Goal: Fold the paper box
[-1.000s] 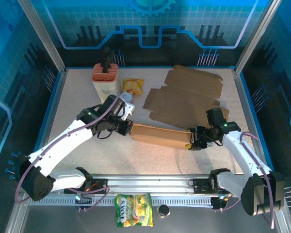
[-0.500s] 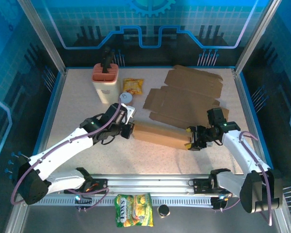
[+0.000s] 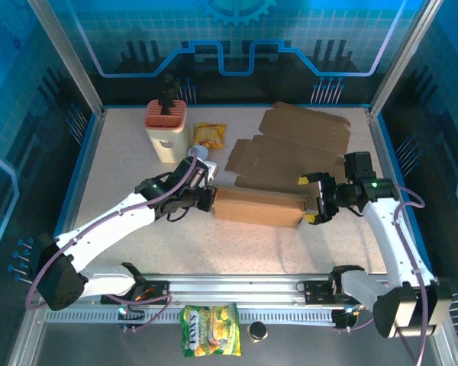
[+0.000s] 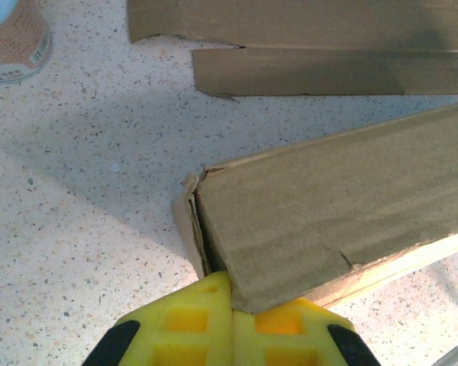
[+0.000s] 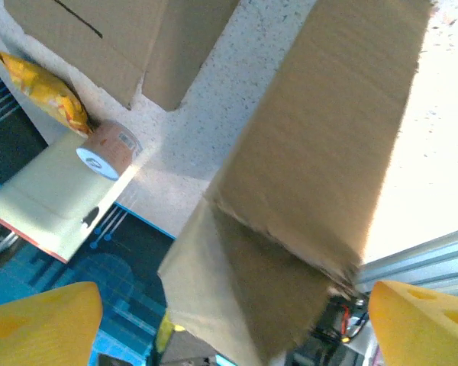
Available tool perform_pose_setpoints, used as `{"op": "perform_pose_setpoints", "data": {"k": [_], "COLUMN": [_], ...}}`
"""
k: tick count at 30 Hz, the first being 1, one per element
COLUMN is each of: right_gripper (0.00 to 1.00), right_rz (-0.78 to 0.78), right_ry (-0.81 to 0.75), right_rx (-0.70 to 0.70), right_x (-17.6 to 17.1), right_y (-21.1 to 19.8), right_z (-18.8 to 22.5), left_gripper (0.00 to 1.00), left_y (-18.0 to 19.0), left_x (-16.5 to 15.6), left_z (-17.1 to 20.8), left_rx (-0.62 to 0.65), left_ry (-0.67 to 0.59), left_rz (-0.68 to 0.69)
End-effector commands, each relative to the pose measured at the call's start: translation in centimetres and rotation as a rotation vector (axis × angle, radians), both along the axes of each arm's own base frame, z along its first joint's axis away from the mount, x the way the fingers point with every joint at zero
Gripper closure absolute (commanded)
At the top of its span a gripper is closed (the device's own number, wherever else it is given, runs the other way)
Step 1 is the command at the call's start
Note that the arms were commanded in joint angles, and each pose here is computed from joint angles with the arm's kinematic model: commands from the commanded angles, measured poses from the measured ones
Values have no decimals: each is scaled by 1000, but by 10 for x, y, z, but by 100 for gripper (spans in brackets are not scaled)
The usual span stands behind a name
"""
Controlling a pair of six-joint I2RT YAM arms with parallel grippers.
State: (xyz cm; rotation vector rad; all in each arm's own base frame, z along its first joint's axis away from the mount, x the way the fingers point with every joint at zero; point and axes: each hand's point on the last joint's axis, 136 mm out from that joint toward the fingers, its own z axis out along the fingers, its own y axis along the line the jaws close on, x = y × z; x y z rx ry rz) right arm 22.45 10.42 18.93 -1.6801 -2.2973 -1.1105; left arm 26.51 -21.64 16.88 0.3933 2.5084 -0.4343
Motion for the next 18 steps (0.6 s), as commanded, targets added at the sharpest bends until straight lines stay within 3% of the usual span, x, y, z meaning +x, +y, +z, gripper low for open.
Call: {"op": "perform_pose_setpoints", "data": {"k": [1,14,16,18], "right_gripper": [10,35,42,44], "right_rz": [50,84,98,119], "right_ry": [30,17,28,79], "right_rx": [-42,-51,-68,-92], "right_x": [-29,-27,-30,-41], "right_y": [-5,0,-1,-4], "right_z": [-2,-21,-25,-44], "left_gripper": [100,100,95,77], "left_y": [22,19,18,17], "left_x": [-40,-40,-40,-41], "left_z": [-52,-51,-49,-45], "left_rx": [161,157,145,125], "left_ry": [232,259,266,273], "left_rz": [-11,1,12,28]}}
